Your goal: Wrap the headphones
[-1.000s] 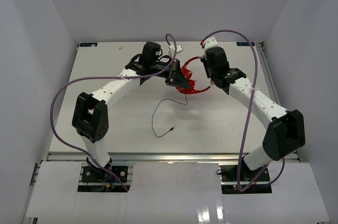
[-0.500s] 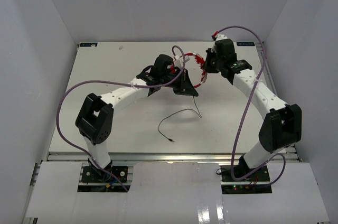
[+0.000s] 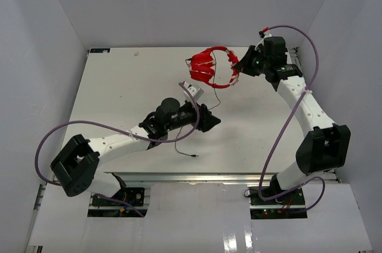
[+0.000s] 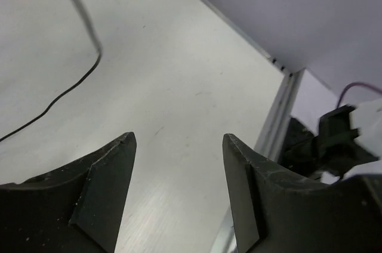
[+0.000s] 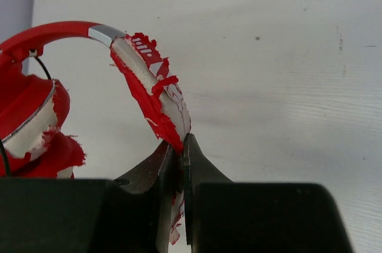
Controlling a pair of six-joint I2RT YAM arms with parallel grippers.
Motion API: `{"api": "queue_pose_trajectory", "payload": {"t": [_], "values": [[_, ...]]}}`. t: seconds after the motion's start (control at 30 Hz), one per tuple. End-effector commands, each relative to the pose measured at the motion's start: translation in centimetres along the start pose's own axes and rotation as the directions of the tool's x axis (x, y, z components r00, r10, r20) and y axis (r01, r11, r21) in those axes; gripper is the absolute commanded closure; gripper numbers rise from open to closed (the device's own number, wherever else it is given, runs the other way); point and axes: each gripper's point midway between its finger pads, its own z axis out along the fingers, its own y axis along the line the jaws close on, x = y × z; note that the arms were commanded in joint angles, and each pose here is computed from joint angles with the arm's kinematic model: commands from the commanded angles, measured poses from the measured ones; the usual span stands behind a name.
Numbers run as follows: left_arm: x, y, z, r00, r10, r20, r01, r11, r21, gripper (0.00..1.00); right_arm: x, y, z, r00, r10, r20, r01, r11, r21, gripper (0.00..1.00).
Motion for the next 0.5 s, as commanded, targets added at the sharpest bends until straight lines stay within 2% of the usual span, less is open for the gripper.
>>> {"api": "queue_pose_trajectory", "payload": {"t": [0.0, 0.1, 0.2, 0.27, 0.37, 0.47], "values": [[1.5, 2.4, -0.5, 0.965, 0.201, 0.167, -0.200, 0.979, -0.025, 0.23, -5.9, 7.0, -5.5, 0.990, 0.023, 0.142, 0.012, 0.970, -0.243, 0.92], [1.9, 3.2, -0.8, 0.929, 0.275, 0.249, -0.272, 0.961, -0.046, 0.08, -6.6, 7.7, -6.9, 0.986, 0.017, 0.166, 0.027, 0.965, -0.262, 0.92], [2.3, 4.6, 0.4, 0.915, 0.325, 0.239, -0.311, 0.946, -0.094, 0.03, -6.7, 7.8, -7.6, 0.986, 0.013, 0.165, 0.033, 0.962, -0.273, 0.92], [3.3, 5.8, 1.4, 0.912, 0.352, 0.208, -0.334, 0.935, -0.121, 0.02, -6.5, 8.0, -8.0, 0.987, 0.012, 0.160, 0.034, 0.959, -0.283, 0.92], [2.6, 6.8, 2.8, 0.893, 0.397, 0.212, -0.368, 0.915, -0.163, 0.02, -6.2, 8.4, -8.6, 0.988, 0.007, 0.152, 0.039, 0.953, -0.300, 0.92], [3.5, 8.2, 4.9, 0.884, 0.443, 0.149, -0.415, 0.891, -0.183, 0.02, -5.9, 8.9, -9.1, 0.990, 0.000, 0.138, 0.046, 0.943, -0.330, 0.92]]}}
